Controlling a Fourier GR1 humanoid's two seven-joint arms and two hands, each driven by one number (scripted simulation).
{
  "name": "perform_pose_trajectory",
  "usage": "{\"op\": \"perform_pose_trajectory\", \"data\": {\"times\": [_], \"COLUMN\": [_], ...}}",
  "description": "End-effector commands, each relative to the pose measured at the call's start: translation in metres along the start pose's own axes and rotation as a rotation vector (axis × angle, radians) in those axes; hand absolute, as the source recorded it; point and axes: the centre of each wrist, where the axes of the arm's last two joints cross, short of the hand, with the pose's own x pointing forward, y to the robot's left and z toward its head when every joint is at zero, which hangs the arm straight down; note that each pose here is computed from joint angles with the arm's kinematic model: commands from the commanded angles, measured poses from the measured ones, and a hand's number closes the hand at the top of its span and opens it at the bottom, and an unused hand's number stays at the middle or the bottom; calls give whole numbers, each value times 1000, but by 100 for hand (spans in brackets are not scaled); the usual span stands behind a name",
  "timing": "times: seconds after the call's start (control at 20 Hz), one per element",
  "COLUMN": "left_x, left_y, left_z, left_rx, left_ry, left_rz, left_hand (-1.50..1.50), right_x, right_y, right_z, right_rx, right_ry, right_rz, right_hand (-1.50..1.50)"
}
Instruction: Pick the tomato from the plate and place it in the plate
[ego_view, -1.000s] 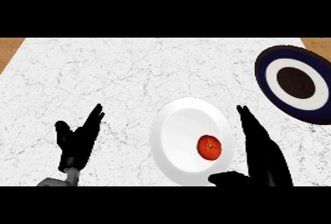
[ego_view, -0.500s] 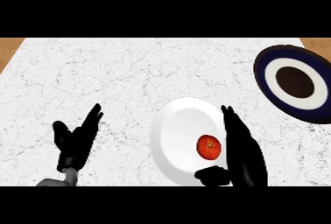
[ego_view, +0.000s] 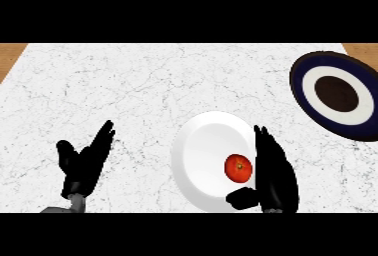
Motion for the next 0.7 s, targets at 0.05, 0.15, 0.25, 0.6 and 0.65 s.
{"op": "perform_pose_trajectory", "data": {"times": [0.05, 0.15, 0.25, 0.6, 0.65], "left_x": [-12, -11, 0, -27, -1], "left_y": [-6, -15, -10, -8, 3], "left_z": [6, 14, 18, 3, -1], "left_rx": [-24, 2, -5, -7, -20], "left_ry": [46, 38, 48, 47, 51], "left_rz": [6, 1, 9, 17, 7], "left_hand": [0, 0, 0, 0, 0], "right_x": [22, 14, -5, -5, 1], "right_y": [23, 15, 16, 35, 41], "right_z": [-9, -4, -16, -32, -33], "right_rx": [34, 48, 65, 99, 78], "right_ry": [41, 48, 41, -21, -20], "right_rz": [17, 32, 17, 155, 162], "right_hand": [-150, -150, -150, 150, 150]}}
